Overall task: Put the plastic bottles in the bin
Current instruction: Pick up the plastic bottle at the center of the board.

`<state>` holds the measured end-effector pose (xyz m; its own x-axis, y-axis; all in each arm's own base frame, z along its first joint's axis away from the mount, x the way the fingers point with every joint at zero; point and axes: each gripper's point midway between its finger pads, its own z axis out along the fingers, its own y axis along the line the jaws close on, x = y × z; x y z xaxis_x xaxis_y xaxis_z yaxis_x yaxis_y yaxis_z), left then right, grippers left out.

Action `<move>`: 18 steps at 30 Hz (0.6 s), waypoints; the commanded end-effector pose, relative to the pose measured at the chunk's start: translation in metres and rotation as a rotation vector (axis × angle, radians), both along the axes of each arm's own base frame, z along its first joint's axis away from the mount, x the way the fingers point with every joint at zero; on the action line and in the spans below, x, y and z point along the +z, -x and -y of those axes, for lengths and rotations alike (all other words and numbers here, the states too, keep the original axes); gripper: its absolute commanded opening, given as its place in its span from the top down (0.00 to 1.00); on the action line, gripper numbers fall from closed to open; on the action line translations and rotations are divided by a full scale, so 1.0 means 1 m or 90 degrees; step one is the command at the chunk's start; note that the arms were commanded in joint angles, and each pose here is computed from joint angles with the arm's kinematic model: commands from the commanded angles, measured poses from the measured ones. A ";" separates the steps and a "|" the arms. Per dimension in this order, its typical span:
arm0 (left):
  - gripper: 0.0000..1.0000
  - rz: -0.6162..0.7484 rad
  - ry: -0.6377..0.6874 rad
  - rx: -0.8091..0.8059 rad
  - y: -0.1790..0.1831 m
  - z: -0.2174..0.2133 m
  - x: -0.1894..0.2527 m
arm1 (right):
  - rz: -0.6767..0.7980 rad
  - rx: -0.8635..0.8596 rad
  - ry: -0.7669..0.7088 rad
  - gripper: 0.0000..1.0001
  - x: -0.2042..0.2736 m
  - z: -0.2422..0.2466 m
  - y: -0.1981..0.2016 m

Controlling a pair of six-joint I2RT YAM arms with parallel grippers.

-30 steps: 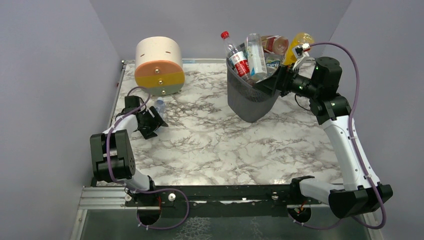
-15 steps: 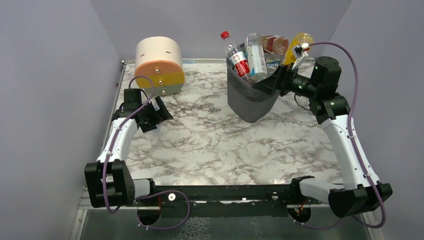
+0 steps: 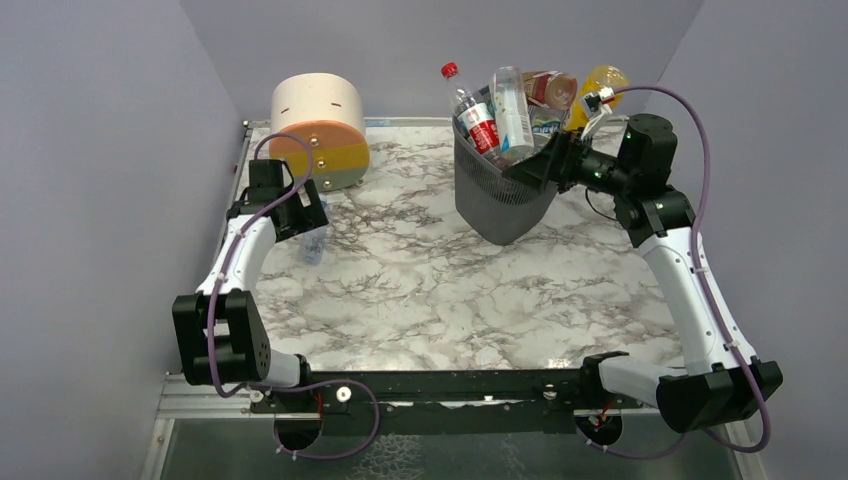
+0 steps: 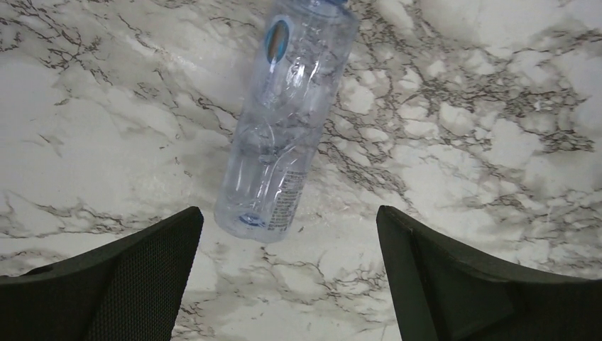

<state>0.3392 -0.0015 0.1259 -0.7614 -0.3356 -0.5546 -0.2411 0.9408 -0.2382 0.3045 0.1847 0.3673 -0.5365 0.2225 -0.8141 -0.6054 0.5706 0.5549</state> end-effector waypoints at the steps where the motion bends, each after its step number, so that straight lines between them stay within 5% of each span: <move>1: 0.01 -0.017 -0.044 0.007 -0.005 -0.013 -0.025 | 0.004 0.019 -0.008 0.02 -0.001 -0.005 0.000; 13: 0.02 -0.105 -0.021 -0.005 0.009 -0.006 -0.074 | -0.001 0.019 -0.009 0.02 -0.007 -0.006 -0.004; 15: 0.07 -0.115 -0.017 -0.008 0.013 -0.005 -0.078 | -0.004 0.019 -0.008 0.02 -0.008 -0.006 -0.005; 18: 0.28 -0.128 0.000 -0.010 0.017 0.000 -0.085 | -0.007 0.019 -0.008 0.02 -0.010 -0.006 -0.006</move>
